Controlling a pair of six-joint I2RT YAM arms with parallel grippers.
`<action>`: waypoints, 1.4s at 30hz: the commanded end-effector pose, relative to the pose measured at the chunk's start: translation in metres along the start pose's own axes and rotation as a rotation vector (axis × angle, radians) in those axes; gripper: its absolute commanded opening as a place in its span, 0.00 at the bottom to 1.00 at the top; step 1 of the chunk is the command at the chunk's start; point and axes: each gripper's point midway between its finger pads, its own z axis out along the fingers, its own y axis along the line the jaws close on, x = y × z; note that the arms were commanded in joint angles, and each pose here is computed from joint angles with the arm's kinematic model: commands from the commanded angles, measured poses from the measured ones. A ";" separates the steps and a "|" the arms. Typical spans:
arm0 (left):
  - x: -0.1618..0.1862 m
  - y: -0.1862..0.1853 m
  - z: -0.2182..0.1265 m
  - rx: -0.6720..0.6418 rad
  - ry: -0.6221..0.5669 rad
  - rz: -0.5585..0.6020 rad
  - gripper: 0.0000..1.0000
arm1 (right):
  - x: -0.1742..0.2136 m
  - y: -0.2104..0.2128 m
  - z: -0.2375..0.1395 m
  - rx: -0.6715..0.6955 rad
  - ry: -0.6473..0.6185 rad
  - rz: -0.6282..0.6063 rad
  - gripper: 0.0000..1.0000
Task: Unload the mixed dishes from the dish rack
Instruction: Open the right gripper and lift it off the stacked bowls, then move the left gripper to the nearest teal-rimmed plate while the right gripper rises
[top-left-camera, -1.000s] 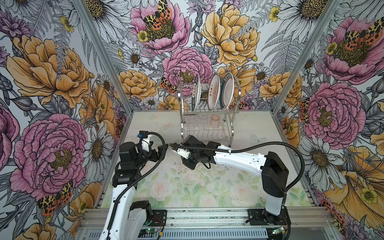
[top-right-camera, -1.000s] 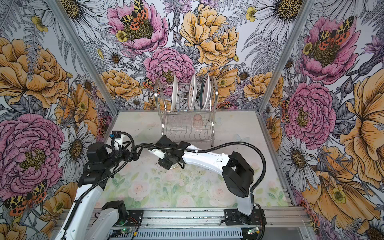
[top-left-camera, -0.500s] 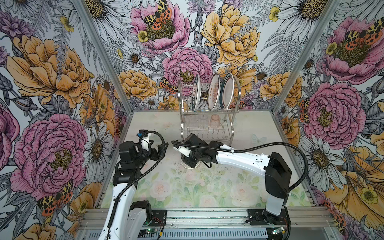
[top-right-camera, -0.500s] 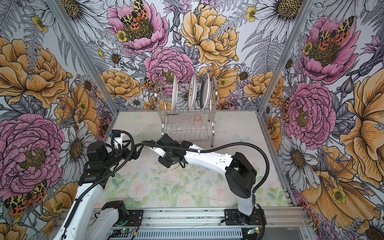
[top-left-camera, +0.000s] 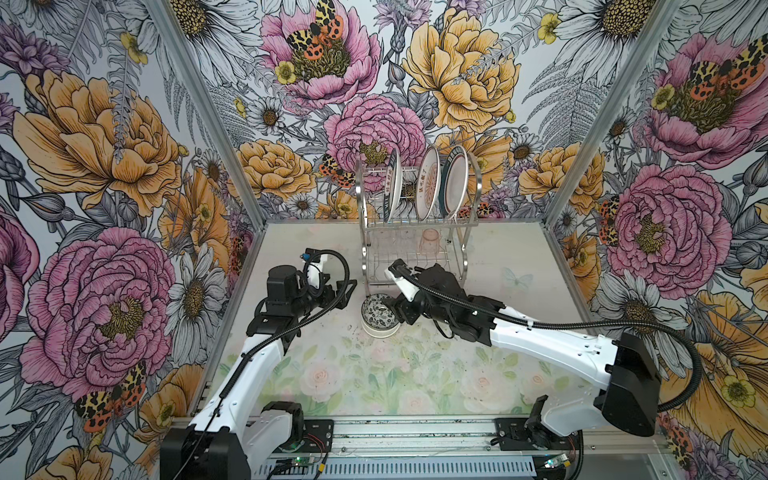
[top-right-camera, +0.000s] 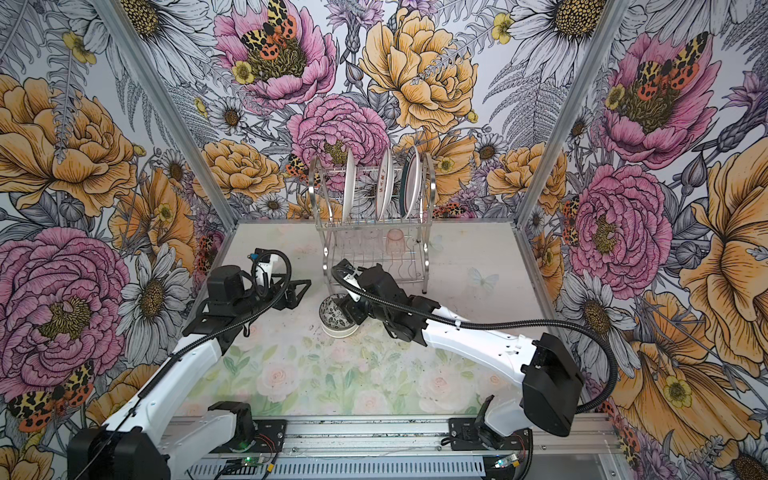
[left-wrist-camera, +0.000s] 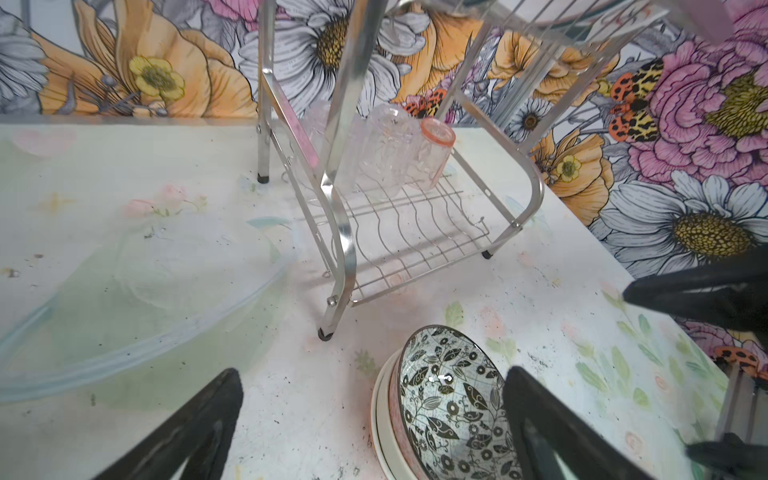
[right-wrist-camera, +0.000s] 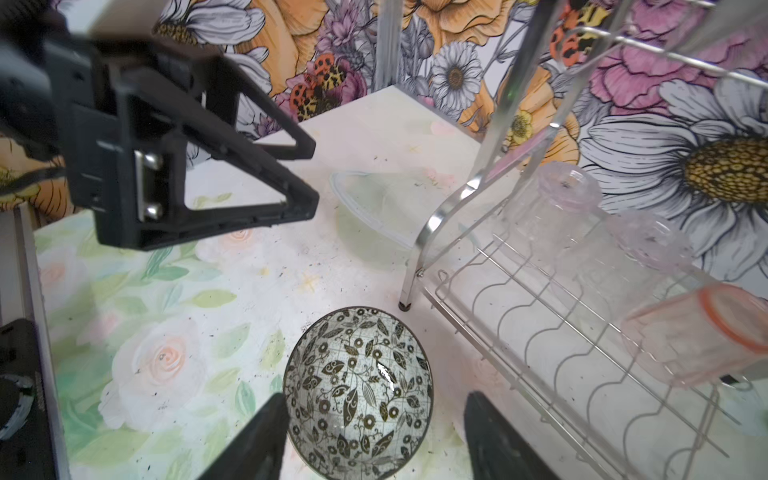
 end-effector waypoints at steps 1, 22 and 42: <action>-0.017 0.004 0.015 -0.052 -0.008 0.028 0.99 | -0.032 -0.026 -0.024 0.083 -0.198 0.103 0.99; -0.006 0.038 0.109 -0.205 0.150 -0.075 0.73 | -0.010 -0.081 -0.058 0.251 -0.285 0.171 1.00; -0.016 0.069 0.131 -0.264 0.145 -0.151 0.45 | -0.018 -0.092 -0.058 0.268 -0.328 0.177 1.00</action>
